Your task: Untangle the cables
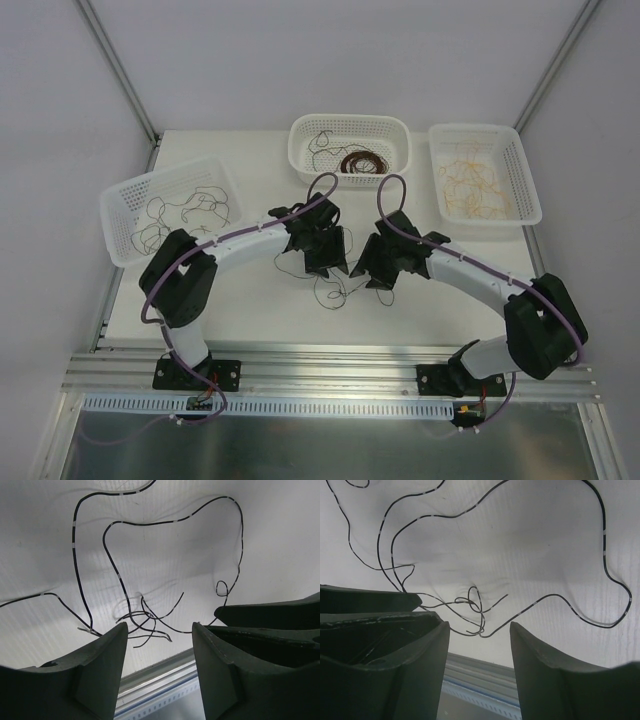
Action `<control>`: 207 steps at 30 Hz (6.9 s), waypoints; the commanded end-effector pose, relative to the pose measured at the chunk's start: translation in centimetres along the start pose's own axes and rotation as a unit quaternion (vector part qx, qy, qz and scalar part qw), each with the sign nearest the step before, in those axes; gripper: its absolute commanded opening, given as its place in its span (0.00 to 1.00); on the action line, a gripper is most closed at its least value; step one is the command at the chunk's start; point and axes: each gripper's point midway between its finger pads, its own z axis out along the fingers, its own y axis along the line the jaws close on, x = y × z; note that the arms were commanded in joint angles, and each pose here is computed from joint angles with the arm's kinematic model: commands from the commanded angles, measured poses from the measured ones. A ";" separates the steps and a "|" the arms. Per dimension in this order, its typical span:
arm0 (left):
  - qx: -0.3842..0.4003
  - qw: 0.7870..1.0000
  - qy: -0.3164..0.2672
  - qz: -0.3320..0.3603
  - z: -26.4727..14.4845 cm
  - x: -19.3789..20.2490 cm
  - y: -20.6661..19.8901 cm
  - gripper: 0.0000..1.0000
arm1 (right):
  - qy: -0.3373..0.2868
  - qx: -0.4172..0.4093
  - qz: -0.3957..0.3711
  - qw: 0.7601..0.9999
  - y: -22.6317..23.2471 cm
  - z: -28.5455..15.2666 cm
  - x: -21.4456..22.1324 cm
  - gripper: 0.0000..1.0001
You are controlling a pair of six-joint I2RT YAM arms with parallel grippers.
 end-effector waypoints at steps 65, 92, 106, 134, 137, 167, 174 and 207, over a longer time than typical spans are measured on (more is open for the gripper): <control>0.219 0.864 -0.140 0.432 -11.0 -1.4 -5.5 0.72 | -0.004 -0.093 -0.098 0.991 -1.7 -10.1 -6.9 0.01; 0.271 0.827 -0.018 0.492 -2.6 3.8 -8.0 0.00 | -0.013 -0.098 -0.100 0.990 -0.8 -10.7 -7.9 0.01; 0.218 0.920 -0.134 0.296 -11.4 -1.8 2.3 0.00 | -0.073 -0.051 0.022 0.996 -8.4 -11.6 -12.6 0.01; 0.116 0.977 -0.137 0.113 -3.8 -7.1 0.4 0.40 | 0.016 -0.085 -0.126 0.988 -0.7 -2.7 -7.7 0.57; 0.097 0.978 -0.153 0.100 -3.6 -7.6 0.8 0.71 | -0.016 -0.059 -0.167 0.984 -1.5 -4.8 -8.2 0.81; -0.071 0.938 -0.123 0.316 2.5 -9.1 1.1 0.99 | -0.073 -0.043 -0.227 0.970 -3.5 -9.3 -6.7 1.00; 0.027 0.884 -0.049 0.464 2.8 -5.7 0.1 0.99 | -0.066 -0.038 -0.233 0.970 -3.8 -9.2 -6.5 1.00; -0.012 0.834 -0.377 0.402 -27.8 -16.3 -7.2 0.00 | -0.192 -0.036 -0.252 0.948 -3.1 -14.3 -8.5 1.00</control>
